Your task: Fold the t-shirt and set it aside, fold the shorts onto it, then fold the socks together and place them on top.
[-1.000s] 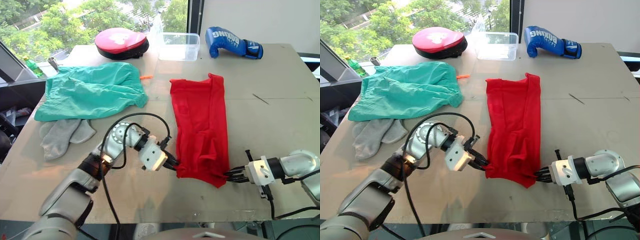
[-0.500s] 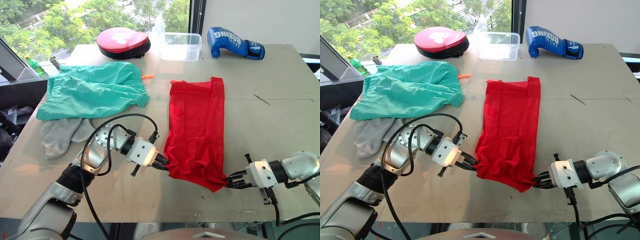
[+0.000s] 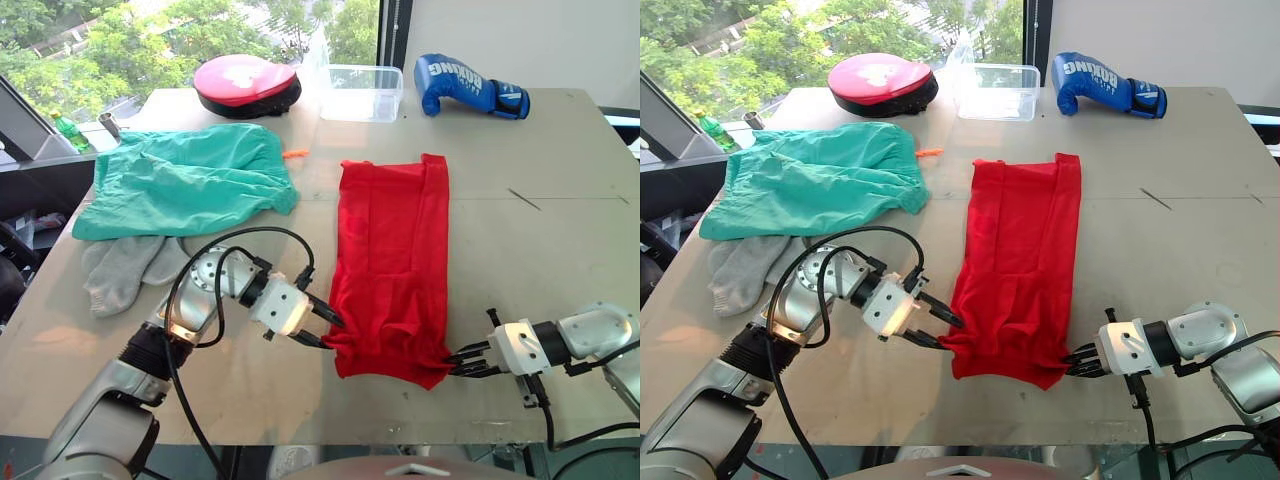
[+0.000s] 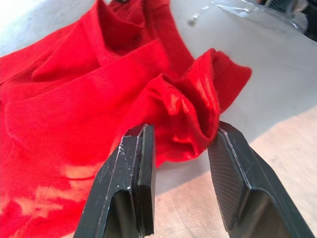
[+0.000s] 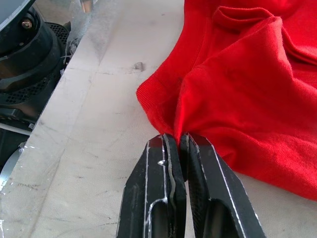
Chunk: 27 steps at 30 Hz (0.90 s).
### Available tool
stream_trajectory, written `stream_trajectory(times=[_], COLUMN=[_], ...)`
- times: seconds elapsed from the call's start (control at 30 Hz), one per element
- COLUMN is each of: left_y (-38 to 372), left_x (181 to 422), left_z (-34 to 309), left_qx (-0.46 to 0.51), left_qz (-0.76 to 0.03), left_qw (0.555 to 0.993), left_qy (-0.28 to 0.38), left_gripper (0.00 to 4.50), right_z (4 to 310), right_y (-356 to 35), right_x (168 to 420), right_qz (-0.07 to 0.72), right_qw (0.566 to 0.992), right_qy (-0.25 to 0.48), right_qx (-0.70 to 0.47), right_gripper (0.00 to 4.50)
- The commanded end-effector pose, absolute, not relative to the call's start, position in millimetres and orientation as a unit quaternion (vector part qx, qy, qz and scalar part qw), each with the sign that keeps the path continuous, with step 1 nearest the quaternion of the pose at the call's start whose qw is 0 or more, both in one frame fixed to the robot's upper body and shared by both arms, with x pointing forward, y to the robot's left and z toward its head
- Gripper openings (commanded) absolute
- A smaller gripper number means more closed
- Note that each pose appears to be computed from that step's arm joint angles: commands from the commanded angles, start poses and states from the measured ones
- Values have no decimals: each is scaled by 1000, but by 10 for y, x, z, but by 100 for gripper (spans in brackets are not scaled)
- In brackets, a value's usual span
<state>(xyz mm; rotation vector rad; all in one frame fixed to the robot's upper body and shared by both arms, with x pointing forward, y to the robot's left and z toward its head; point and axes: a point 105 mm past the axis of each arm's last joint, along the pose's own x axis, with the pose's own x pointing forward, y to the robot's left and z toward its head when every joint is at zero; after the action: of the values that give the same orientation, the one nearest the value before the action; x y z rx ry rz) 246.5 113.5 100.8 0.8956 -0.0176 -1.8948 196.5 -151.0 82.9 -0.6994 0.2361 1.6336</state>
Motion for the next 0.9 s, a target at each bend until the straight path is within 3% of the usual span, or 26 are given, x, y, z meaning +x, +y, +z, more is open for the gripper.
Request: stream_trajectory(times=[0.03,0.1,0.13,0.5,0.63,0.9], left_y=[1160,1148,1142,1278,1512,1789], left_x=[2494,2487,2480,2264,2008,1779], left_z=[1085,1085,1084,1047,960,881], left_qx=[381,376,373,347,350,355], left_qz=[-778,-780,-781,-801,-815,-824], left_qw=[499,500,501,487,460,425], left_qy=[-25,-28,-29,1,39,118], left_gripper=[96,11,5,5,5,5], right_z=[921,928,932,939,916,969], right_y=[-1485,-1478,-1476,-1471,-1440,-1397], right_x=[1975,1984,1988,1902,1695,1438], right_qz=[713,712,712,719,735,749], right_qw=[618,619,620,617,607,609], right_qy=[87,86,86,96,113,160], right_qx=[-318,-319,-319,-306,-282,-207], right_gripper=[0,0,0,0,0,0])
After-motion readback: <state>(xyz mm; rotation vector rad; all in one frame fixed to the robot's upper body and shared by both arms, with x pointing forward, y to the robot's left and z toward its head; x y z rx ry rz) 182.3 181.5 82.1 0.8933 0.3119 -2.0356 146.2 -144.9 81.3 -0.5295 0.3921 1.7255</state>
